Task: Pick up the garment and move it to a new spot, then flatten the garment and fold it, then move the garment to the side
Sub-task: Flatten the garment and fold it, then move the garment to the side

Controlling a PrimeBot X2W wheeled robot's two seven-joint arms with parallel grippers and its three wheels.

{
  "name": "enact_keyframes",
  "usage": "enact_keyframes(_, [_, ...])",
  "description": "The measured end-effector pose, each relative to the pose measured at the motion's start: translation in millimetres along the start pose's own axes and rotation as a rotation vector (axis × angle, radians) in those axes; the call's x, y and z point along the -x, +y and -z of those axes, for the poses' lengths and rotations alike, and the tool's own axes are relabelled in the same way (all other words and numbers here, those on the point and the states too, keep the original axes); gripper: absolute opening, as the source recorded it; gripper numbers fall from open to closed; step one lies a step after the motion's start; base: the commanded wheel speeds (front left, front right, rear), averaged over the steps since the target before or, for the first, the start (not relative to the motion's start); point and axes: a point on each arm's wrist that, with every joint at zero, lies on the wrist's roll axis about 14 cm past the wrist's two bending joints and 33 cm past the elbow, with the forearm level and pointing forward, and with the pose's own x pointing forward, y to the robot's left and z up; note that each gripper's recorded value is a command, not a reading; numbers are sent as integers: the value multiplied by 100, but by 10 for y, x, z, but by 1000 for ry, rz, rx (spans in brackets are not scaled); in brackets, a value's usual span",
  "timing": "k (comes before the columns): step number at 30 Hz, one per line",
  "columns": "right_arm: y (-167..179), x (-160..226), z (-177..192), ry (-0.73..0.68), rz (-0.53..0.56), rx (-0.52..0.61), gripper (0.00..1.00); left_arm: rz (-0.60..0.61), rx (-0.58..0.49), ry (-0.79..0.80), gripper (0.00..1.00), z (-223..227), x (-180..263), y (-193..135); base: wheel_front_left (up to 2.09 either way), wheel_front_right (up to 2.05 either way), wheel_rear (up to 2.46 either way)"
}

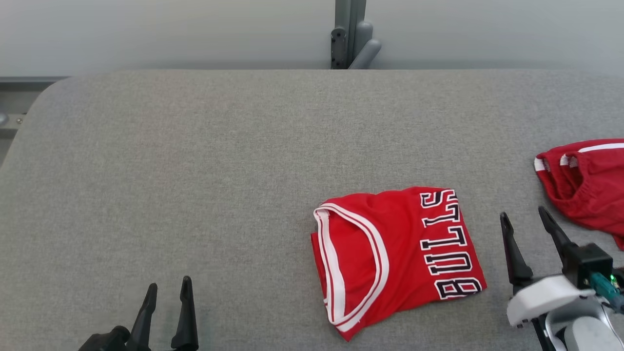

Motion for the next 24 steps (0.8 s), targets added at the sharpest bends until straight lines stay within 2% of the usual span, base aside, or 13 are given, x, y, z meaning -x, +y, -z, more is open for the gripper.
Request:
enact_keyframes(7, [-153, 541, -36, -6, 39, 18, 100, 64, -6, -15, 100, -29, 72, -188, 0, 0, 0])
enact_keyframes(13, [-288, 849, -87, -24, 107, -2, 100, 94, -16, -21, 100, -47, 98, -260, 0, 0, 0])
enact_keyframes(24, [-126, 976, -104, -40, 95, -44, 100, 122, -34, -29, 100, -61, 132, -332, 0, 0, 0])
